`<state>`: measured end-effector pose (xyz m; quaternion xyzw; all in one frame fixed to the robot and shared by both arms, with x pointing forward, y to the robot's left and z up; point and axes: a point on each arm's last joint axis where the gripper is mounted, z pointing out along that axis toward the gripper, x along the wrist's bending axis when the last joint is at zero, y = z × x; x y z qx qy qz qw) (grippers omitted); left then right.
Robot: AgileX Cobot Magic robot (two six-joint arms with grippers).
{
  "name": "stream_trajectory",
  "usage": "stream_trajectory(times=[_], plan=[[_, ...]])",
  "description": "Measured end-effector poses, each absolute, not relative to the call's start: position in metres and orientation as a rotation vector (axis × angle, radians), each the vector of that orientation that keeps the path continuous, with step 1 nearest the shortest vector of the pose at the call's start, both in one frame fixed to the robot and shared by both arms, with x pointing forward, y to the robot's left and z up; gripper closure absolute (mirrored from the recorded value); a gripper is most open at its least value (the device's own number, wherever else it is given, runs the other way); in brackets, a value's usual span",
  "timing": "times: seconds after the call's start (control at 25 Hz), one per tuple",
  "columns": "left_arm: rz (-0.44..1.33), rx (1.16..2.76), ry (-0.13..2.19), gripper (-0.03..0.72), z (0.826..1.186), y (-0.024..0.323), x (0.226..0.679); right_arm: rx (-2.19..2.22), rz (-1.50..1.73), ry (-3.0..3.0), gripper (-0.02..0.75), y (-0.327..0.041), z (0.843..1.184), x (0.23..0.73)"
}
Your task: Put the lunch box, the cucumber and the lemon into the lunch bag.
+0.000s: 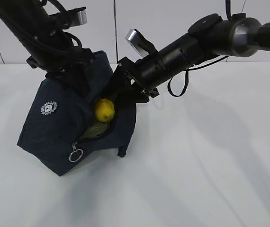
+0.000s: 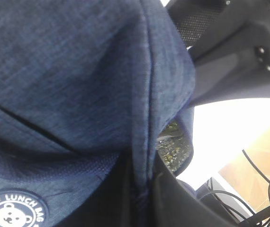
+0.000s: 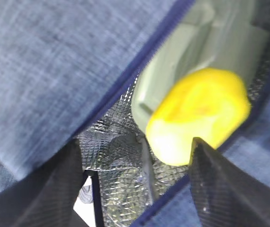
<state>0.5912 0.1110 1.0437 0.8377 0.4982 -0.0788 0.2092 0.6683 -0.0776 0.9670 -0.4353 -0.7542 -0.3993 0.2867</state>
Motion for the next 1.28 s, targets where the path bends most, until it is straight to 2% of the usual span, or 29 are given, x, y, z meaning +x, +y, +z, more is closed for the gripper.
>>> stream_trajectory(times=[0.28, 0.64, 1.28], plan=[[-0.219, 2.330, 1.386, 0.669, 1.044, 0.111, 0.591, -1.175, -1.075, -2.012, 0.204, -0.083, 0.967, 0.671], [-0.219, 2.330, 1.386, 0.669, 1.044, 0.111, 0.591, -1.288, -1.043, -2.053, 0.202, -0.125, 0.961, 0.687], [-0.226, 2.336, 1.387, 0.669, 1.044, 0.111, 0.591, -1.305, -0.979, -2.034, 0.202, -0.129, 0.945, 0.680]])
